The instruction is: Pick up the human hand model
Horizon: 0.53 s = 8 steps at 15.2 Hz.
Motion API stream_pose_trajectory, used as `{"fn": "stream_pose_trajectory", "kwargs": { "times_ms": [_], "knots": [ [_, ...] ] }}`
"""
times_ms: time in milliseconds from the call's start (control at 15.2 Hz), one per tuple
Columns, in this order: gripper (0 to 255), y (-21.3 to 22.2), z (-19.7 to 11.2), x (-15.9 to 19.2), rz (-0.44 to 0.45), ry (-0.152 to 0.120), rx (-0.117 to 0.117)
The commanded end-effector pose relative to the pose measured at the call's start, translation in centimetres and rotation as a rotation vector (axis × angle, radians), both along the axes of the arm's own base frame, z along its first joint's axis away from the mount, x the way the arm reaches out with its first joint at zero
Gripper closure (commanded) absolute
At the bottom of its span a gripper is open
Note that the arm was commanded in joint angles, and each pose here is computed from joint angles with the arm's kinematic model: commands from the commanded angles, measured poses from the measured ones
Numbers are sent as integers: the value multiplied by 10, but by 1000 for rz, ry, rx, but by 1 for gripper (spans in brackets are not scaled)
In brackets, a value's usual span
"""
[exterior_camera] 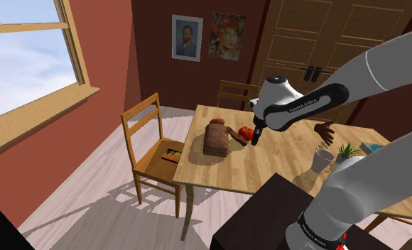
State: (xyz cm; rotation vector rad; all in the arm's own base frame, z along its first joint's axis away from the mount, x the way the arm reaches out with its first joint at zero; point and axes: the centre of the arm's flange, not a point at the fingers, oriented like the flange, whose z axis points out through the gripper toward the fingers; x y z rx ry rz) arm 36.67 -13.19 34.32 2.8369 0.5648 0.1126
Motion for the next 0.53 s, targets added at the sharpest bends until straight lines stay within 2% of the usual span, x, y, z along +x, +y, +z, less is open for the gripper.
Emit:
{"fn": "stream_pose_trajectory", "kwargs": {
  "times_ms": [0, 462],
  "knots": [
    [0, -13, -16, 9, 44, -24, -22],
    [0, -57, -73, 52, 183, -91, -95]
  ]
}}
